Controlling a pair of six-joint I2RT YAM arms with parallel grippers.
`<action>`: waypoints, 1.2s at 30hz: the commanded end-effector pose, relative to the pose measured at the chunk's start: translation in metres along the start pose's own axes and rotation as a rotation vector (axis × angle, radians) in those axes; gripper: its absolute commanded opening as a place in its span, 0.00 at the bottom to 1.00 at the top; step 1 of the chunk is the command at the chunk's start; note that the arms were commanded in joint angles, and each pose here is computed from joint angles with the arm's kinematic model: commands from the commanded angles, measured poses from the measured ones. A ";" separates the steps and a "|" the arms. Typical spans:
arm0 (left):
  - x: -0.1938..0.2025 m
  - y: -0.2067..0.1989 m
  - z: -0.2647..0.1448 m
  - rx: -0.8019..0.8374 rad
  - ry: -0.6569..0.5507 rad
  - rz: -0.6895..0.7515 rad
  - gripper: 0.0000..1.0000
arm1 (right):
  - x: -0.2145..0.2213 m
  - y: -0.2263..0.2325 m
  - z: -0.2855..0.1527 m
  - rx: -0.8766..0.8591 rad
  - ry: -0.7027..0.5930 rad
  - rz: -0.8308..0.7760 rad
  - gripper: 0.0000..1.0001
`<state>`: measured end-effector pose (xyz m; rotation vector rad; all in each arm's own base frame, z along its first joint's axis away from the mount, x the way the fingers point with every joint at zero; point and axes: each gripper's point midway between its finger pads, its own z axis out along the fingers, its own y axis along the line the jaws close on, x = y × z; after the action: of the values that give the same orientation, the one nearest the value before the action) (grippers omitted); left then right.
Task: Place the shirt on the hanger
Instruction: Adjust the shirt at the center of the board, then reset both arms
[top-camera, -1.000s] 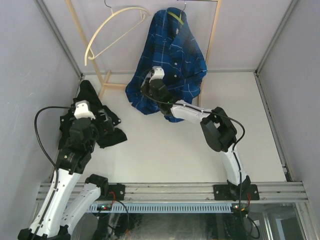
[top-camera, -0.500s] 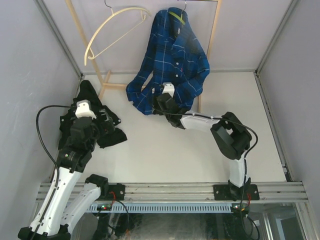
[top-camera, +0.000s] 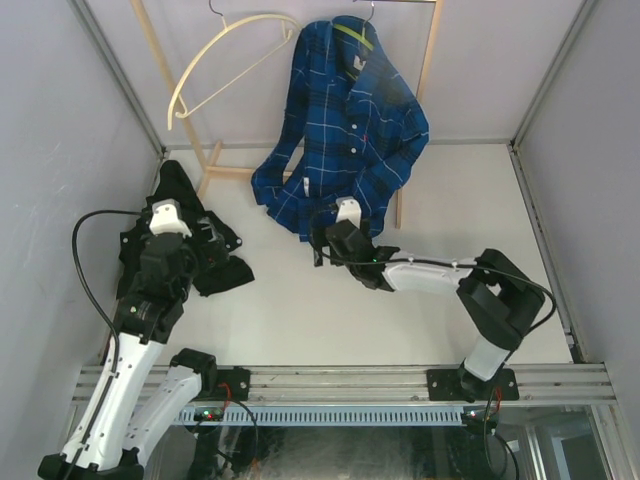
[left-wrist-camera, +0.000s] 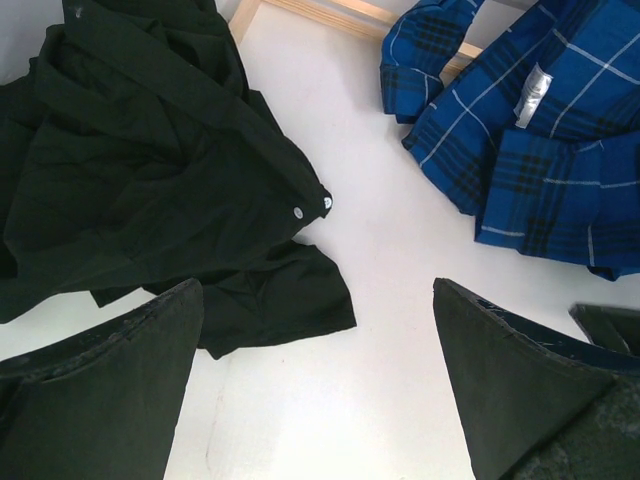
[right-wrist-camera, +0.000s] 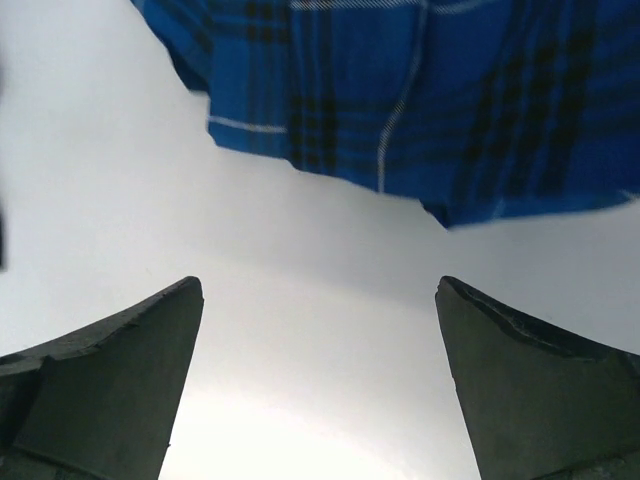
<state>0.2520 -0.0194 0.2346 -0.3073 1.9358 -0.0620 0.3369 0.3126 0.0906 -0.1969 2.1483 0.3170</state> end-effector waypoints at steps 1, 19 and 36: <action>-0.004 0.003 0.003 -0.010 -0.020 -0.013 1.00 | -0.015 0.000 -0.035 -0.047 -0.060 -0.043 1.00; -0.022 0.013 -0.015 -0.006 -0.141 -0.039 1.00 | -0.090 -0.060 -0.153 -0.424 -0.191 0.023 1.00; -0.030 0.015 -0.023 0.010 -0.205 -0.056 1.00 | -0.106 -0.168 -0.285 -0.012 -0.561 0.165 1.00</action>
<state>0.2337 -0.0030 0.2606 -0.3523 1.7595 -0.0846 0.2156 0.0958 0.3354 -0.0873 1.5301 0.5224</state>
